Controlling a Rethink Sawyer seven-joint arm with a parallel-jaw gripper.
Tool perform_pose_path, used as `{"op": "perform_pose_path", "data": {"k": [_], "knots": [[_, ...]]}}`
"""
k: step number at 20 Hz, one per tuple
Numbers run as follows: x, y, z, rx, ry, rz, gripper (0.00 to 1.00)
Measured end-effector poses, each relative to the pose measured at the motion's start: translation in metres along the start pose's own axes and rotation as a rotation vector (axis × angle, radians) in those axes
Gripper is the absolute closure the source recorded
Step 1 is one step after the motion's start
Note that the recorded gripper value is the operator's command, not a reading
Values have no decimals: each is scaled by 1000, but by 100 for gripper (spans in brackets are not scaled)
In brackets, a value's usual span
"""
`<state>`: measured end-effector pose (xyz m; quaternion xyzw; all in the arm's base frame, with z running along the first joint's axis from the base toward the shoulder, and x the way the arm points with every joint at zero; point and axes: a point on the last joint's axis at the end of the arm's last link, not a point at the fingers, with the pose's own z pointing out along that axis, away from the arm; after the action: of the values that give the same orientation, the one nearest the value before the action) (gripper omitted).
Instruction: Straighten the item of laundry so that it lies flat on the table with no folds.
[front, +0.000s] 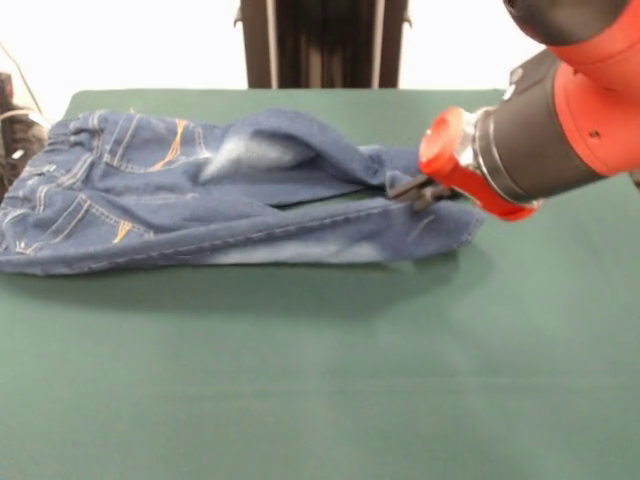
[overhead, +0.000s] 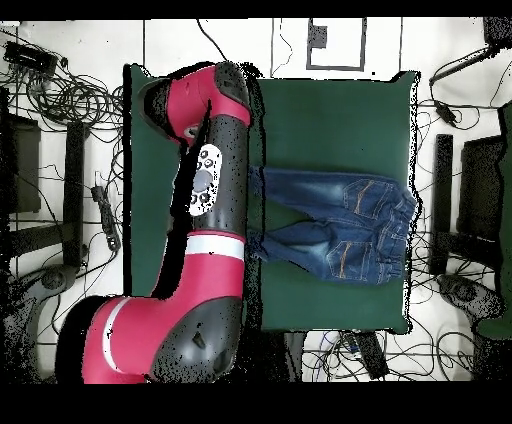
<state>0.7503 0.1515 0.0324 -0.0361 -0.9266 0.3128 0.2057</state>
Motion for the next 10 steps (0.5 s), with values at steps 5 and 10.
{"op": "perform_pose_path", "data": {"k": [5, 10], "knots": [[-14, 9, -12, 3, -58, -19, 100], [-28, 23, -25, 7, -125, -83, 100]]}}
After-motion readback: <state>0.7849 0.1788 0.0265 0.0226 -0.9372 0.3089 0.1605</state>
